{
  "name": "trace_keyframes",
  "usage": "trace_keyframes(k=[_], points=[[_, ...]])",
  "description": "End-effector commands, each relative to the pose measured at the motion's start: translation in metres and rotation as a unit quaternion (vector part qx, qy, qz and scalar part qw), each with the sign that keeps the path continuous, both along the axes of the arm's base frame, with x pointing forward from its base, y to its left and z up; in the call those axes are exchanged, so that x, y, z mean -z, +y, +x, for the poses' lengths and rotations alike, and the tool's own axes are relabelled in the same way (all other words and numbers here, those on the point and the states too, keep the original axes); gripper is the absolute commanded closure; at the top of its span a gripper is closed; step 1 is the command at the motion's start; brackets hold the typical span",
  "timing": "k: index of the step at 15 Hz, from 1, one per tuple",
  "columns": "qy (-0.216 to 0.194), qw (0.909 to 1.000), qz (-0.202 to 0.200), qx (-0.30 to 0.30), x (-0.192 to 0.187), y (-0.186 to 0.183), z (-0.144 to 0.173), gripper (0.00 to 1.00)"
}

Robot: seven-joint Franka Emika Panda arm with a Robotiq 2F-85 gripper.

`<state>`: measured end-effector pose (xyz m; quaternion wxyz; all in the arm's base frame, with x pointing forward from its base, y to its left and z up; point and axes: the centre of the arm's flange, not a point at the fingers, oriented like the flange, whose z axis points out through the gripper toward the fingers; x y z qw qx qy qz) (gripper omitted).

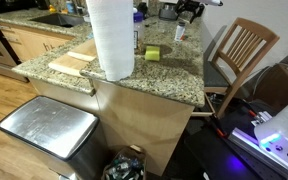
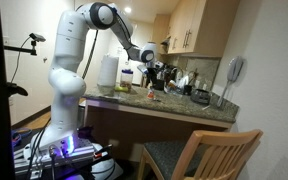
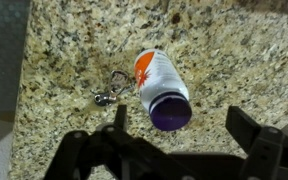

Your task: Move the bottle forward.

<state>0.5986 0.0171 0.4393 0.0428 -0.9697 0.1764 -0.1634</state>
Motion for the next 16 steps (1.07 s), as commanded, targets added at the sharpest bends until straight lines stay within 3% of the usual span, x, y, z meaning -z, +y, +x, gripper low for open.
trace_keyframes(k=[1,15,16], points=[[0.001,1.0000,0.000,0.003,0.0003,0.0001,-0.0002,0.00],[0.006,0.9996,0.010,0.025,0.0013,0.0029,-0.0008,0.00],[0.003,0.9996,-0.014,0.025,0.0012,0.0009,-0.0006,0.00]])
